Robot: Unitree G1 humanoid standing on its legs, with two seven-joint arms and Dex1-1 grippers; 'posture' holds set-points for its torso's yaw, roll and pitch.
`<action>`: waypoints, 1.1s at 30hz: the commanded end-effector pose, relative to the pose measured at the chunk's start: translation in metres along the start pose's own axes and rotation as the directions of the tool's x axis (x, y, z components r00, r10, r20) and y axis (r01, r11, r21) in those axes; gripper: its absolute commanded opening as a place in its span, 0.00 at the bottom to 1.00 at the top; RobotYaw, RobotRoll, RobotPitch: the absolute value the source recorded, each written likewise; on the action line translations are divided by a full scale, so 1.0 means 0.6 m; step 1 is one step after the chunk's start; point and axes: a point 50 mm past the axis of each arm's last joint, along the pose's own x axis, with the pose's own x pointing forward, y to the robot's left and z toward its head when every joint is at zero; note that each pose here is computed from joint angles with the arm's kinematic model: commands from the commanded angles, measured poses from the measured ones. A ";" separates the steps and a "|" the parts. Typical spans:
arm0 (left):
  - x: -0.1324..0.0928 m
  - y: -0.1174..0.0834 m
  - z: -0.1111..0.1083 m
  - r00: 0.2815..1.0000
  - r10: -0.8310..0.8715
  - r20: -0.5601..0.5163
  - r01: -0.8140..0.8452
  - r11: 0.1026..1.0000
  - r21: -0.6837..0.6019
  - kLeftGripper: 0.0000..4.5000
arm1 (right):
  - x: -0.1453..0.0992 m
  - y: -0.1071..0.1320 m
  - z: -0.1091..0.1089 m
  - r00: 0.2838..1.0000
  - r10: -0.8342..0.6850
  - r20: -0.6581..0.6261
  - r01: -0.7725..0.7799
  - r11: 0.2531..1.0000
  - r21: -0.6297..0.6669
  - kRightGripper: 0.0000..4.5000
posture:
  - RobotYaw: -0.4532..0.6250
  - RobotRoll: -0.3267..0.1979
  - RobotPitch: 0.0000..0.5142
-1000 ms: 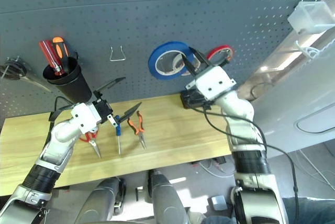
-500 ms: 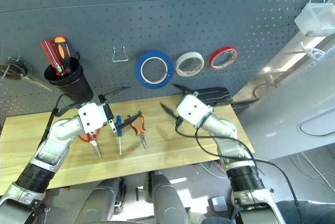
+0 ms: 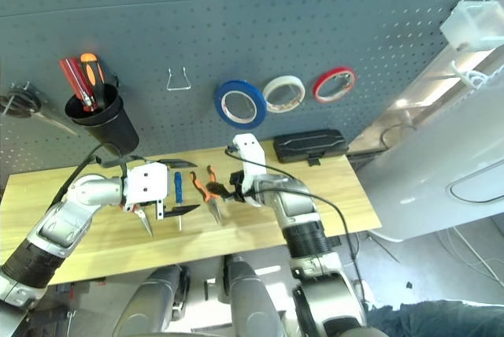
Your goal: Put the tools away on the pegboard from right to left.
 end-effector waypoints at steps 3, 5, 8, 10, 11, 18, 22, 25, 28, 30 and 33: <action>0.003 -0.001 0.003 0.999 -0.029 -0.018 0.029 1.000 0.003 1.00 | 0.028 0.002 -0.008 0.993 -0.087 -0.079 0.088 0.996 0.002 1.00 | 0.46 0.62 0.52; 0.003 0.004 0.003 1.000 -0.023 -0.015 0.023 1.000 0.001 1.00 | 0.037 0.004 -0.005 0.990 -0.109 -0.090 0.109 0.994 -0.001 1.00 | 0.46 0.62 0.53; 0.004 0.006 0.002 1.000 -0.021 -0.018 0.021 1.000 0.000 1.00 | 0.047 0.010 -0.003 0.989 -0.110 -0.102 0.110 0.994 -0.004 1.00 | 0.46 0.62 0.54; 0.004 0.006 0.001 1.000 -0.021 -0.023 0.021 1.000 -0.004 1.00 | 0.052 0.011 -0.003 0.985 -0.128 -0.114 0.126 0.992 -0.023 1.00 | 0.46 0.62 0.55; 0.005 0.005 0.001 0.999 -0.022 -0.025 0.022 1.000 -0.007 1.00 | 0.055 0.011 -0.004 0.983 -0.139 -0.117 0.136 0.990 -0.038 1.00 | 0.46 0.62 0.55; 0.007 0.000 -0.002 0.998 -0.046 -0.048 0.044 0.998 -0.033 1.00 | 0.077 0.018 -0.006 0.976 -0.179 -0.126 0.172 0.983 -0.067 1.00 | 0.47 0.62 0.56; 0.001 -0.004 -0.025 0.979 -0.056 -0.195 0.031 0.991 -0.130 1.00 | 0.091 0.026 -0.010 0.973 -0.187 -0.133 0.179 0.981 -0.071 1.00 | 0.47 0.62 0.57; -0.002 -0.007 -0.041 0.954 -0.059 -0.294 0.003 0.982 -0.188 1.00 | 0.097 0.031 -0.011 0.971 -0.198 -0.134 0.189 0.979 -0.081 1.00 | 0.47 0.62 0.58; -0.002 -0.007 -0.050 0.936 -0.047 -0.348 -0.026 0.979 -0.201 1.00 | 0.102 0.032 -0.012 0.967 -0.218 -0.135 0.208 0.974 -0.087 1.00 | 0.48 0.62 0.58; -0.001 -0.005 -0.051 0.932 -0.028 -0.361 -0.050 0.977 -0.207 1.00 | 0.103 0.030 -0.013 0.964 -0.228 -0.137 0.218 0.972 -0.088 1.00 | 0.48 0.62 0.57; 0.000 0.000 -0.052 0.929 0.003 -0.369 -0.084 0.976 -0.203 1.00 | 0.104 0.029 -0.014 0.961 -0.239 -0.140 0.228 0.969 -0.092 1.00 | 0.48 0.62 0.57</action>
